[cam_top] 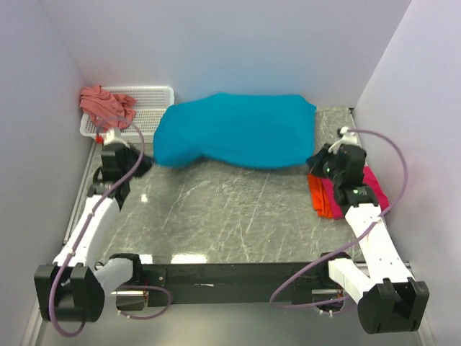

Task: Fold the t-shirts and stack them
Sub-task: Flatten the tshirt out

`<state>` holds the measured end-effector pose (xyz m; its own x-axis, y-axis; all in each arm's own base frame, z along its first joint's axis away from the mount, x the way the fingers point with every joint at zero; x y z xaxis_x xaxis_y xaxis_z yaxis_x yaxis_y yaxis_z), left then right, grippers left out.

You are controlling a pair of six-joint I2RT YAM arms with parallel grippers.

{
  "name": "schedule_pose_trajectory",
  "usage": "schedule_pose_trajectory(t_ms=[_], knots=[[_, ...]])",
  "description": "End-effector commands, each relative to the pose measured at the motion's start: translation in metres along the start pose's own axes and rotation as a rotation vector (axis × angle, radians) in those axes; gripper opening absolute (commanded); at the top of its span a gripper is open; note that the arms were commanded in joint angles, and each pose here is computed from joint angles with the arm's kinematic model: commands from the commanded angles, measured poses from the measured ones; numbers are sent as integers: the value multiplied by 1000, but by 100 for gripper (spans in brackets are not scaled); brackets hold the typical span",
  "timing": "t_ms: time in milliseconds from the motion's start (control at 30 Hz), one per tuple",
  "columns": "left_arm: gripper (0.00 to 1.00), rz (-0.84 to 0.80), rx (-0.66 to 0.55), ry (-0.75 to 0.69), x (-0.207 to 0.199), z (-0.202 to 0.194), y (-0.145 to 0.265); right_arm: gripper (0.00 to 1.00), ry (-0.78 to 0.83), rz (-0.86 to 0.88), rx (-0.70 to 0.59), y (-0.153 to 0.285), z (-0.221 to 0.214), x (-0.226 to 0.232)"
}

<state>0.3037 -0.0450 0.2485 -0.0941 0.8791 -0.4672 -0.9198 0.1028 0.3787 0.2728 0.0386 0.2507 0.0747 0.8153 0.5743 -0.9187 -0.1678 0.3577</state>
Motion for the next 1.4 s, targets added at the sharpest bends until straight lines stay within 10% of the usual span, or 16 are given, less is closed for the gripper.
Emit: schedule_pose_trajectory(t_ms=[0, 200, 700, 1367], knots=[[1, 82, 17, 112, 15, -30, 22, 0, -33, 15, 67, 0, -25, -11], [0, 265, 205, 180, 58, -105, 45, 0, -93, -154, 222, 8, -77, -50], [1, 612, 271, 423, 74, -116, 133, 0, -325, -299, 349, 62, -120, -60], [0, 489, 300, 377, 53, -96, 97, 0, -367, -355, 352, 48, -119, -64]])
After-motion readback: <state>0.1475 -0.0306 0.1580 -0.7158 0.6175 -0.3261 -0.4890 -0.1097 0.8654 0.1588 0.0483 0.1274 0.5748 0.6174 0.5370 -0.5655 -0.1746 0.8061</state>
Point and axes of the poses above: each gripper's point midway between its finger pads, its own y axis back along the fingers, its own x axis along the line the jaws close on, z = x × y, the point moved 6 cm from there along y, back along the fingers, and after that the axes turned 14 degrees about -y, right-handed, at the moved point
